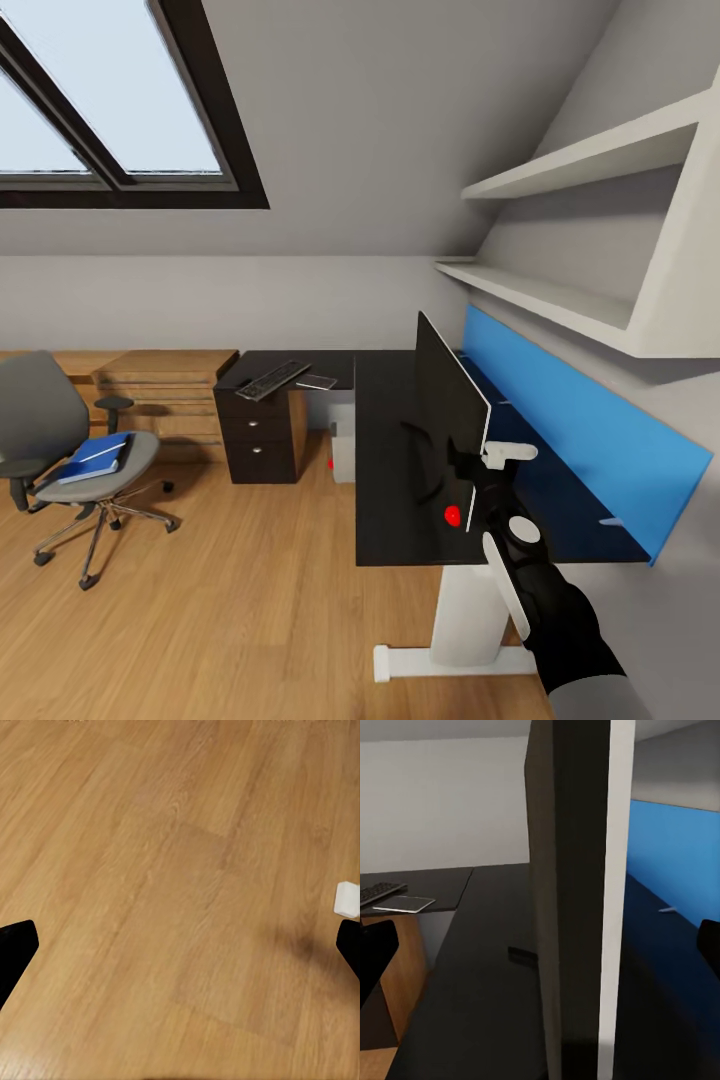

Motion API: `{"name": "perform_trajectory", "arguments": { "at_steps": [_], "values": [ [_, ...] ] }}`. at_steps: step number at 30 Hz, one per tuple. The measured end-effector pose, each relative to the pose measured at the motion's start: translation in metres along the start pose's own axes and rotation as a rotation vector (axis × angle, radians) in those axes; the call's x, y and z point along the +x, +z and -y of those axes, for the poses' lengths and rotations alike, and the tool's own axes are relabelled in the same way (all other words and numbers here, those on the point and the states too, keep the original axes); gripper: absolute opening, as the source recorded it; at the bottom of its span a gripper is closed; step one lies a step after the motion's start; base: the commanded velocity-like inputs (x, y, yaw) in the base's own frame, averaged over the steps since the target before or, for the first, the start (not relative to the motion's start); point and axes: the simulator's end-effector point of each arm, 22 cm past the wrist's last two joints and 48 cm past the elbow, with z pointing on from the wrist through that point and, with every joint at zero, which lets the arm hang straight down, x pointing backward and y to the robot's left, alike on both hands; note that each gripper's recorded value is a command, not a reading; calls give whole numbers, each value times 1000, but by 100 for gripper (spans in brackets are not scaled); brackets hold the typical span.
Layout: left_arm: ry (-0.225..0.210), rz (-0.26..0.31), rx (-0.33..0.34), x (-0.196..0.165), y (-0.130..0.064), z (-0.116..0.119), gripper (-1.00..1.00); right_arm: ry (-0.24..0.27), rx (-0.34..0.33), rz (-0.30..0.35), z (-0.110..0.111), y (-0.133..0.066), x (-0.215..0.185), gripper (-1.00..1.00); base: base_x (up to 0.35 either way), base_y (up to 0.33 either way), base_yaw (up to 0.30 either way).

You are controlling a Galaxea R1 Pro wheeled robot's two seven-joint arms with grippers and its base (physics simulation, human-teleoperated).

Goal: In the bedroom, organize the workspace by keeping the computer under the desk, ensuring the monitor is on the desk, placing the keyboard on the desk next to the monitor, placing the mouse on the desk next to the keyboard, moving the folder from the swivel chair onto the desk next to the mouse, stacking the notebook on top of the folder with the pen on top of the notebook, and positioning the swivel chair next to the desk.

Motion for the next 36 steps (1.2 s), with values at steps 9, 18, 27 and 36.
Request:
{"name": "perform_trajectory", "arguments": {
  "at_steps": [9,18,27,36],
  "values": [
    [0,1,1,0,0,0,100,0,0,-1,0,0,0,100,87,0,0],
    [0,2,1,0,0,0,100,0,0,-1,0,0,1,100,112,0,0],
    [0,2,2,0,0,0,100,0,-1,-2,0,0,1,100,10,0,0],
    [0,3,2,-1,0,0,100,0,-1,-1,0,0,1,100,36,0,0]
  ]
}}
